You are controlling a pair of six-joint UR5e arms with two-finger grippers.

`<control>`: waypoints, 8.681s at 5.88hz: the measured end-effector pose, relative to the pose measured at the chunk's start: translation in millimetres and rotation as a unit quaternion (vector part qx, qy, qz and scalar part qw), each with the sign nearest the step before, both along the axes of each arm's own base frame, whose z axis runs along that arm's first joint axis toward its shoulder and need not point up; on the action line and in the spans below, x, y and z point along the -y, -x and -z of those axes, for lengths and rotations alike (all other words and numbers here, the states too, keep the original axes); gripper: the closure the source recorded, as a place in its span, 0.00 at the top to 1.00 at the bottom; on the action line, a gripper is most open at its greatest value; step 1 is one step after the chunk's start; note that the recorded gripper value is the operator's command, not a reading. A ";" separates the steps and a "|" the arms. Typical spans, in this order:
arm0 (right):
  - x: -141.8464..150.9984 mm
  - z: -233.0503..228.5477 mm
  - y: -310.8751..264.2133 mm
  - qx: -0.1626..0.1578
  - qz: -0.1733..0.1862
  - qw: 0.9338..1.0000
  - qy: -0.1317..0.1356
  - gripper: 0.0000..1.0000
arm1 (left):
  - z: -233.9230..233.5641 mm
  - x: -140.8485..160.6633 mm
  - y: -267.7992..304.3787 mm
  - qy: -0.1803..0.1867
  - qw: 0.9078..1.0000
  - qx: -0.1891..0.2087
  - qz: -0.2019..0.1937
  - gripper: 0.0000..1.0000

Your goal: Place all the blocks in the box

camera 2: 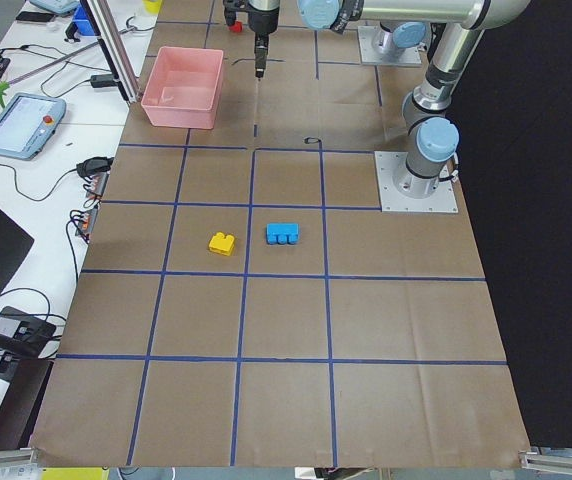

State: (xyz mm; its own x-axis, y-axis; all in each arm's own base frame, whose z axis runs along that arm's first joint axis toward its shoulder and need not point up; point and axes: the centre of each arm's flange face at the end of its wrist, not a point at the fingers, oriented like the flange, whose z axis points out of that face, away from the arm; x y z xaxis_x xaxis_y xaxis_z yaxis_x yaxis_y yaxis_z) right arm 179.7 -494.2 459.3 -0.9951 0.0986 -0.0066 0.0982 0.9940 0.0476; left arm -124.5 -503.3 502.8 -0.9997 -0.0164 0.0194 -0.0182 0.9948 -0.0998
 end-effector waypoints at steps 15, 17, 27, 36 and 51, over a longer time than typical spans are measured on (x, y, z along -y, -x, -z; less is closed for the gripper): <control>-4.9 -5.7 163.5 0.009 -0.030 1.000 0.003 1.00 | 33.8 -20.1 -287.7 -0.033 0.999 0.005 -0.003 0.99; -14.8 10.6 235.7 0.018 -0.025 1.000 -0.004 1.00 | 69.3 -55.0 -354.0 -0.049 0.999 -0.010 -0.003 0.99; 41.2 168.1 384.9 0.001 0.031 0.998 0.051 0.99 | 294.2 -48.5 -362.5 -0.011 0.998 -0.020 -0.063 0.99; 30.8 250.2 418.1 -0.024 -0.009 0.999 0.033 0.99 | 332.5 -51.5 -360.2 -0.029 0.997 -0.036 -0.063 0.51; 26.7 158.8 430.8 -0.043 -0.002 0.999 0.015 0.06 | 86.3 232.5 26.6 0.039 0.991 -0.015 0.126 0.37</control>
State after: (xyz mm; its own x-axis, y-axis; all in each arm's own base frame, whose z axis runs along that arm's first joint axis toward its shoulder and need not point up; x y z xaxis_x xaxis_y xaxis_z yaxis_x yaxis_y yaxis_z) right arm -251.1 -520.9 300.5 -0.9925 0.0949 0.0765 0.0959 0.9954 0.0087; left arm -151.1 -735.8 416.4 -0.9705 0.2374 0.0412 0.2266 0.9574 -0.1791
